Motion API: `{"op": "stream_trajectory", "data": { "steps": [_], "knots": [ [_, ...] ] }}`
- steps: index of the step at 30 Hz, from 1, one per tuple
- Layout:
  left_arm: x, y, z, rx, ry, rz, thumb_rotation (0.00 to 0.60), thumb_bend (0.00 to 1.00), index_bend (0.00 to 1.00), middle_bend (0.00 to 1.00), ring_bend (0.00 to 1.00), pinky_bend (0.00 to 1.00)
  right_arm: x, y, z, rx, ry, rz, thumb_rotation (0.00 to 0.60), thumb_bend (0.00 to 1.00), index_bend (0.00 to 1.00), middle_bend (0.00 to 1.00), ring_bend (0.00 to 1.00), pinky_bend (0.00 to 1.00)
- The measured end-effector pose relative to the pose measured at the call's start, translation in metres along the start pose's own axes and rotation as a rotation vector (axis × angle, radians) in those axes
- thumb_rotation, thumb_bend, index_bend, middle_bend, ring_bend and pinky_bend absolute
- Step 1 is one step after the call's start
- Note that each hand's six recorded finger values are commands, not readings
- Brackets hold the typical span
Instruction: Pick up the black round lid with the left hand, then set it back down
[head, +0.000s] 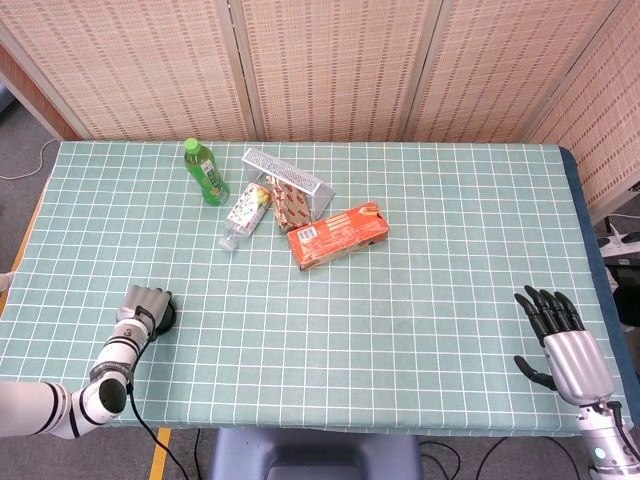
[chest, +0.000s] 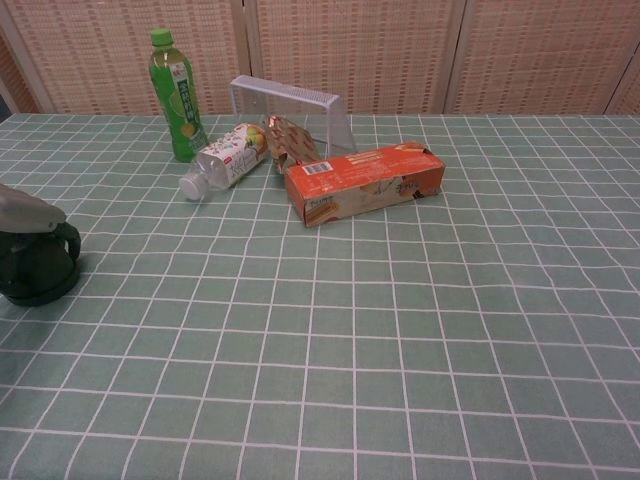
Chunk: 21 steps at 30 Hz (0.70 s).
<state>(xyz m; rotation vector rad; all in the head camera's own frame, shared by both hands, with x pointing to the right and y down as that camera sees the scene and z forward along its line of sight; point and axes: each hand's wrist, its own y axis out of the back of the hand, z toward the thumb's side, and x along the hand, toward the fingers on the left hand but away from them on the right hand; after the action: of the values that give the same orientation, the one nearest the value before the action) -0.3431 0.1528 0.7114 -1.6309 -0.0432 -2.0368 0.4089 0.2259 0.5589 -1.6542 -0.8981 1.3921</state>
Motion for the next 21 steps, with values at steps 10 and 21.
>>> {"op": "stream_trajectory", "data": {
  "steps": [10,21],
  "knots": [
    [-0.001,-0.001,-0.005,-0.039,-0.019,0.043,0.600,0.39,0.53,0.51,0.58,0.84,0.000,-0.001,0.001,-0.006,0.005,0.002,0.600,0.17,0.00,0.00,0.00,0.00],
    [-0.013,0.005,-0.010,-0.132,-0.080,0.114,0.600,0.40,0.57,0.57,0.60,0.87,0.001,0.000,0.001,-0.001,0.007,0.000,0.600,0.17,0.00,0.00,0.00,0.00]
  ]
}}
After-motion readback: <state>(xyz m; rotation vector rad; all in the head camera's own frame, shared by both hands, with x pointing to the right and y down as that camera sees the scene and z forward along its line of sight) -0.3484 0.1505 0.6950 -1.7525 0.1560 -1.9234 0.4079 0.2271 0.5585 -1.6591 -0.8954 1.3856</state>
